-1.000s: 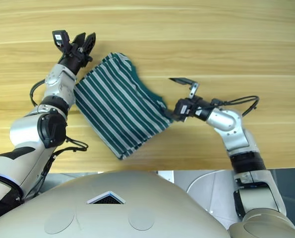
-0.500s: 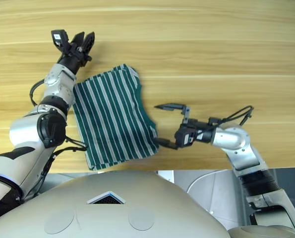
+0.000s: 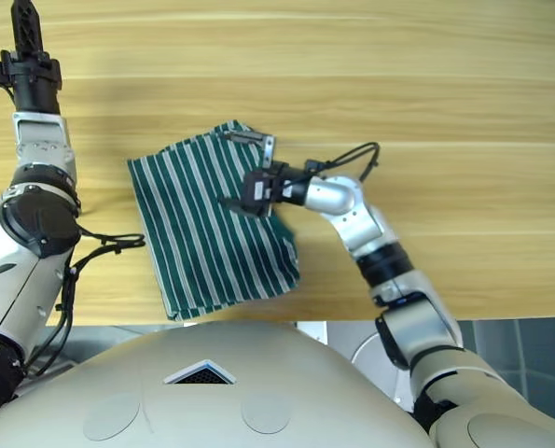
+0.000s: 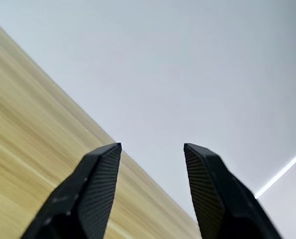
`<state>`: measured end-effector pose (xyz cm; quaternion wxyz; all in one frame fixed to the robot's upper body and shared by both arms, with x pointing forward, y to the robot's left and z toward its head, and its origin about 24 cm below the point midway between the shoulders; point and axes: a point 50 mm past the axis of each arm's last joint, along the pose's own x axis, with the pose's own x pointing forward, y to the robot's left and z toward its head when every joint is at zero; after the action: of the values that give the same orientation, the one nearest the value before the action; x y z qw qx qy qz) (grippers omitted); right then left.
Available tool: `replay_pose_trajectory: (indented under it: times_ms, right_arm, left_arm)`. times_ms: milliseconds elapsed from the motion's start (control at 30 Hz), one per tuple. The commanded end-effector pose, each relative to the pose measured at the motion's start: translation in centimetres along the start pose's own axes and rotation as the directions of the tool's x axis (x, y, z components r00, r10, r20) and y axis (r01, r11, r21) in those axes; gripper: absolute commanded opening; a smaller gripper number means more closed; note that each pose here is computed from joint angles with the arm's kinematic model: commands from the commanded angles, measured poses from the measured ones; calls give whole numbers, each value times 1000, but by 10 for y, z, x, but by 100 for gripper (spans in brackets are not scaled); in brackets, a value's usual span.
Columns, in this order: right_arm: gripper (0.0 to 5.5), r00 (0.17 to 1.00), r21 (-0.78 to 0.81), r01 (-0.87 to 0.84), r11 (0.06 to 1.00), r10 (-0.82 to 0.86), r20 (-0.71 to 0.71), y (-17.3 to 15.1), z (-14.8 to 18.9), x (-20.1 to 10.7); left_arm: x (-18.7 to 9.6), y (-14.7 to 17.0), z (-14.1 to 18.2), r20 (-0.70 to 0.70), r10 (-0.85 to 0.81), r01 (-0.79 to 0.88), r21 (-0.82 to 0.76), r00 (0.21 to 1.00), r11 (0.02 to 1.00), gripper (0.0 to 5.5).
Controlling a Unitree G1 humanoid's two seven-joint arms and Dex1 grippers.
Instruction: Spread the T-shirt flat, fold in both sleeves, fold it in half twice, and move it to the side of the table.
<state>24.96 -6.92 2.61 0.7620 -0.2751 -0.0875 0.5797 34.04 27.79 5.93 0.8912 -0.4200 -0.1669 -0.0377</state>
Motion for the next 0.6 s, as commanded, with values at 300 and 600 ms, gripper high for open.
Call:
replay_pose_trajectory:
  times_ms: [300,600]
  right_arm:
    - [535,757,-97,337,937,-330,-564,-5,-100,-33]
    - [535,908,-95,284,954,-300,-294,4,-68,-60]
  left_arm:
    - [-10,1,-20,-79,-5,8,29,997,1000,233]
    - [-15,-8,-42,-164,-77,93,96,983,991,233]
